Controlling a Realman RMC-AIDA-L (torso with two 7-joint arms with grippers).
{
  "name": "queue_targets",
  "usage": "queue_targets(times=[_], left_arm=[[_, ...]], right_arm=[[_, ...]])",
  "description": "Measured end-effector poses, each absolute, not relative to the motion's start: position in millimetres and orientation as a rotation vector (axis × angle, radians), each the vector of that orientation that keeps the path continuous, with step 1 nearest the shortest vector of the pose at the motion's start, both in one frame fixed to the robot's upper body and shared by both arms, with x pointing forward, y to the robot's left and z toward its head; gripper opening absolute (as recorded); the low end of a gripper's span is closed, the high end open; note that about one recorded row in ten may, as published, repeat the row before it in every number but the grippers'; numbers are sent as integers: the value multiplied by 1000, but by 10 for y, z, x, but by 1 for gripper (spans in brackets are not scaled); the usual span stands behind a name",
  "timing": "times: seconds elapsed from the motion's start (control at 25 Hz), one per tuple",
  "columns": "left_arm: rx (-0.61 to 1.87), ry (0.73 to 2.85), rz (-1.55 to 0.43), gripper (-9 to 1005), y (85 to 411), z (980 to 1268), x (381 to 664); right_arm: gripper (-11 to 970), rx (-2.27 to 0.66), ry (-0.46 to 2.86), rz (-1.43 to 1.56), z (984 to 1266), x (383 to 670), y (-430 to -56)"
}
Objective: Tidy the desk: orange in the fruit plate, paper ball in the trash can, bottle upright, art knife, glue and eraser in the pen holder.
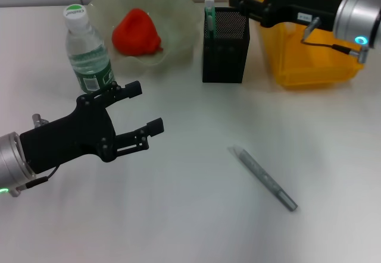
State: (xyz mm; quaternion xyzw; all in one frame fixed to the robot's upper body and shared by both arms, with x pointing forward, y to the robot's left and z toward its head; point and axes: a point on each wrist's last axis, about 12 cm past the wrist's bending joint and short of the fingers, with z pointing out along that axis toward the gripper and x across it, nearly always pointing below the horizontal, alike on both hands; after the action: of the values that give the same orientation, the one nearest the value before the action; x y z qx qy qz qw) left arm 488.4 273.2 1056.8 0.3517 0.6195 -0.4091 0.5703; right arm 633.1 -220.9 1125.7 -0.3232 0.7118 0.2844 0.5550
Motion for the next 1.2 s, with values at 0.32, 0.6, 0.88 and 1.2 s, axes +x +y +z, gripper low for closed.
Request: queue_targets(times=[0.32,0.6,0.88,1.2], left_arm=[[823,1455,-958,860,2724,10566,4891],[819,1459,-958,860,2722,10556,4882],[818,1460,-958,860,2727,10552,4876],[816,1462,-957,859,2732,10547,4867]], right_arm=[[445,-782,1713,683,11175,6364,-2076],[451,-769,1727,697,11159,6361,-2066],[456,-797,1767,670,11150,6401,-2005],[462,-811,1779,646,11153,6419,-1985]])
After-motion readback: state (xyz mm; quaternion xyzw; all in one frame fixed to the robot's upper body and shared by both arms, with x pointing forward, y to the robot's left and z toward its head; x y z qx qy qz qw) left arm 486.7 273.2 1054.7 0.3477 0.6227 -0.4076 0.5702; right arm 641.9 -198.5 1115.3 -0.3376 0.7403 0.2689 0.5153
